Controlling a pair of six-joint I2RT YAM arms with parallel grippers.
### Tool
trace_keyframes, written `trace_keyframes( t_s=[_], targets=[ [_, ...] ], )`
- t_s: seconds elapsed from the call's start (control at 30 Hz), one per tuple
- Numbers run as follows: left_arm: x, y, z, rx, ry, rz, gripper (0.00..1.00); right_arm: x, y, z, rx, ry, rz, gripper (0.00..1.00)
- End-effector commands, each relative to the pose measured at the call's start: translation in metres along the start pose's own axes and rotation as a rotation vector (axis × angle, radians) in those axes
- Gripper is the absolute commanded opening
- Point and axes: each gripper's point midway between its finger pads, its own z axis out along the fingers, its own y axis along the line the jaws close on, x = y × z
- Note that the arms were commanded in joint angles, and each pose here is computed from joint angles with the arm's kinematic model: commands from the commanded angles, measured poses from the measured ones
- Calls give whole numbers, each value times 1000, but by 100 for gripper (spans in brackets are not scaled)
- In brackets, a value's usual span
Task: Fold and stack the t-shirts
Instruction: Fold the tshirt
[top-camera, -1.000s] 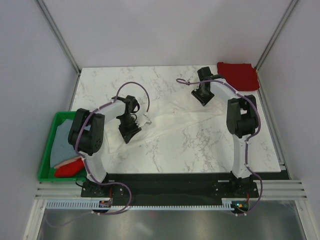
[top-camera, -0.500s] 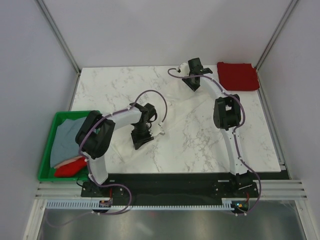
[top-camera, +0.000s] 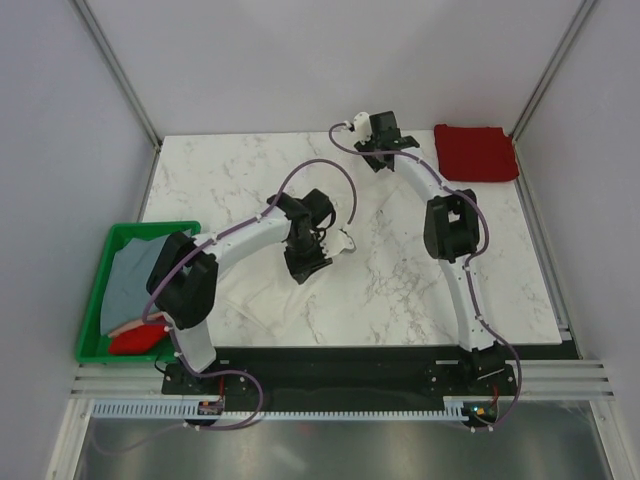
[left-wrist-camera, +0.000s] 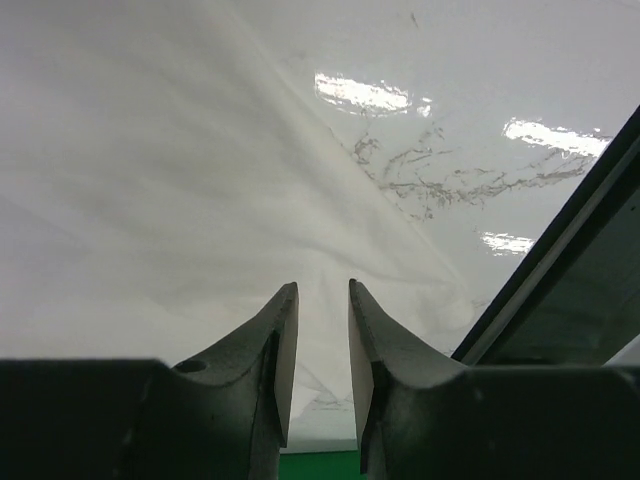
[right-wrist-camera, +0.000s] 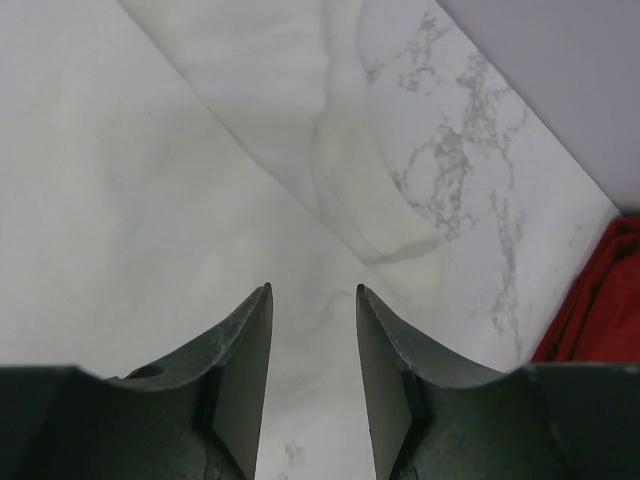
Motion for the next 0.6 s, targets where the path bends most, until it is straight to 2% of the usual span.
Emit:
trace_keyframes(
  t_s=[0.0, 0.13, 0.33, 0.57],
  targets=[
    [23, -1, 1, -19, 35, -31, 34, -44, -53, -76, 64, -134, 99, 47],
    [49, -2, 23, -36, 67, -27, 33, -18, -27, -88, -22, -86, 112, 47],
    [63, -11, 55, 21, 96, -38, 33, 34, 6, -86, -96, 33, 120, 46],
    [38, -27, 68, 107, 62, -22, 33, 57, 20, -57, -127, 101, 118, 46]
  ],
)
